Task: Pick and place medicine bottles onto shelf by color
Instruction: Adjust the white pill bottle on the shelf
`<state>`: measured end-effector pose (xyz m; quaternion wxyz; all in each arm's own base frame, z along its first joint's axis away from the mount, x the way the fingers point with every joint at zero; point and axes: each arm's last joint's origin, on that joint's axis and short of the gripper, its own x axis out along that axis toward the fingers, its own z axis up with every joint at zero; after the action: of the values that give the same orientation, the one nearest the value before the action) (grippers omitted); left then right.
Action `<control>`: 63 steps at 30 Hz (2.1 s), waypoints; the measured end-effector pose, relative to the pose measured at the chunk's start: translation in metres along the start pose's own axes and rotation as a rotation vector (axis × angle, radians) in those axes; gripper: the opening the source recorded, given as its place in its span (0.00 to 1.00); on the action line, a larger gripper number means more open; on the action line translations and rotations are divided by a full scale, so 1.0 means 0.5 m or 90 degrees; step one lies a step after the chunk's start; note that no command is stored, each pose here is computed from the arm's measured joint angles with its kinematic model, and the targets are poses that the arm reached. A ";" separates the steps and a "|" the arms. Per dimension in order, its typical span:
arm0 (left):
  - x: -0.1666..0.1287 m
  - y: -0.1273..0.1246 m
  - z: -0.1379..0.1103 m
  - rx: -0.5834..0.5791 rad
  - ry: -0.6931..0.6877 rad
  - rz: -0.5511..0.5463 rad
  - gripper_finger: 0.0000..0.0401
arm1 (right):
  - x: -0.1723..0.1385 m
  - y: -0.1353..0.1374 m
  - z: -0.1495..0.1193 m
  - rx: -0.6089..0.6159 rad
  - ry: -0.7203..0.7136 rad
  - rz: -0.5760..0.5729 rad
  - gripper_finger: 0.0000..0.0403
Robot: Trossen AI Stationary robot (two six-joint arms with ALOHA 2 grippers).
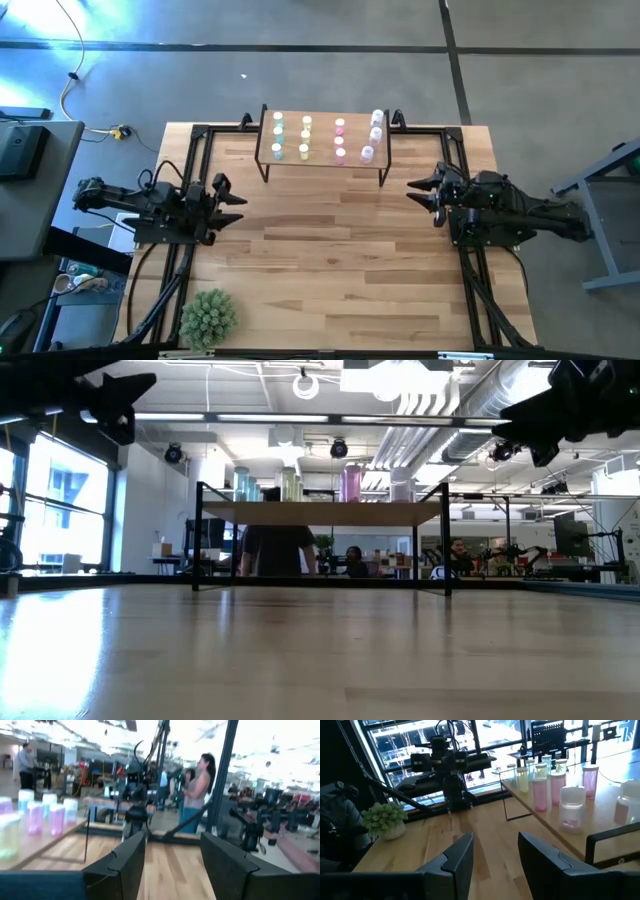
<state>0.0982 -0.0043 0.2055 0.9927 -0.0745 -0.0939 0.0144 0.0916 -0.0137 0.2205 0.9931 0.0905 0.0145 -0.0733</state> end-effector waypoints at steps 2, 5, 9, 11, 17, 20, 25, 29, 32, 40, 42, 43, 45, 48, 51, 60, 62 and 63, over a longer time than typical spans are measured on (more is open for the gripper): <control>-0.007 0.003 -0.008 0.002 0.025 0.011 0.45 | 0.000 -0.002 -0.016 0.001 0.003 0.001 0.36; -0.016 0.007 -0.016 -0.001 0.048 0.042 0.45 | -0.001 -0.005 -0.038 0.014 0.005 -0.002 0.36; -0.019 0.010 -0.025 0.000 0.073 0.056 0.45 | 0.000 -0.009 -0.061 0.057 0.006 -0.009 0.36; -0.019 0.010 -0.027 0.005 0.082 0.058 0.45 | 0.002 -0.010 -0.065 0.081 -0.001 -0.008 0.36; -0.020 0.013 -0.031 0.023 0.094 0.079 0.45 | 0.007 -0.005 -0.036 0.081 -0.089 0.017 0.36; -0.020 0.013 -0.031 0.040 0.094 0.078 0.45 | 0.012 -0.002 -0.016 0.050 -0.141 0.015 0.36; -0.020 0.013 -0.031 0.042 0.095 0.080 0.45 | 0.032 -0.003 0.030 0.042 -0.086 -0.085 0.36; -0.020 0.013 -0.031 0.042 0.095 0.081 0.45 | 0.061 0.004 0.088 0.020 -0.035 -0.136 0.36; -0.020 0.014 -0.031 0.043 0.094 0.088 0.45 | 0.090 0.009 0.135 0.018 0.000 -0.180 0.36; -0.020 0.014 -0.031 0.044 0.093 0.094 0.45 | 0.181 0.014 0.234 0.042 0.102 -0.276 0.36; -0.020 0.014 -0.031 0.053 0.094 0.093 0.45 | 0.204 0.010 0.249 0.052 0.129 -0.293 0.36; -0.020 0.014 -0.031 0.060 0.094 0.092 0.45 | 0.214 0.008 0.254 0.055 0.143 -0.301 0.36; -0.020 0.014 -0.031 0.073 0.095 0.091 0.45 | 0.235 0.002 0.262 0.062 0.168 -0.317 0.35; -0.020 0.014 -0.031 0.076 0.096 0.091 0.45 | 0.263 -0.005 0.267 0.068 0.201 -0.318 0.30; -0.020 0.014 -0.031 0.067 0.095 0.091 0.45 | 0.288 -0.009 0.271 0.074 0.216 -0.298 0.22; -0.020 0.014 -0.031 0.054 0.094 0.090 0.45 | 0.330 -0.015 0.255 0.102 0.240 -0.305 0.03; -0.020 0.014 -0.031 0.054 0.094 0.090 0.45 | 0.338 -0.018 0.247 0.112 0.248 -0.311 0.04; -0.020 0.014 -0.031 0.054 0.094 0.090 0.45 | 0.344 -0.019 0.241 0.117 0.253 -0.315 0.04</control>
<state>0.0910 -0.0002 0.1877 0.9956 -0.0396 -0.0145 0.0831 0.2621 -0.0695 0.3303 0.9105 0.1861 0.2229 -0.2944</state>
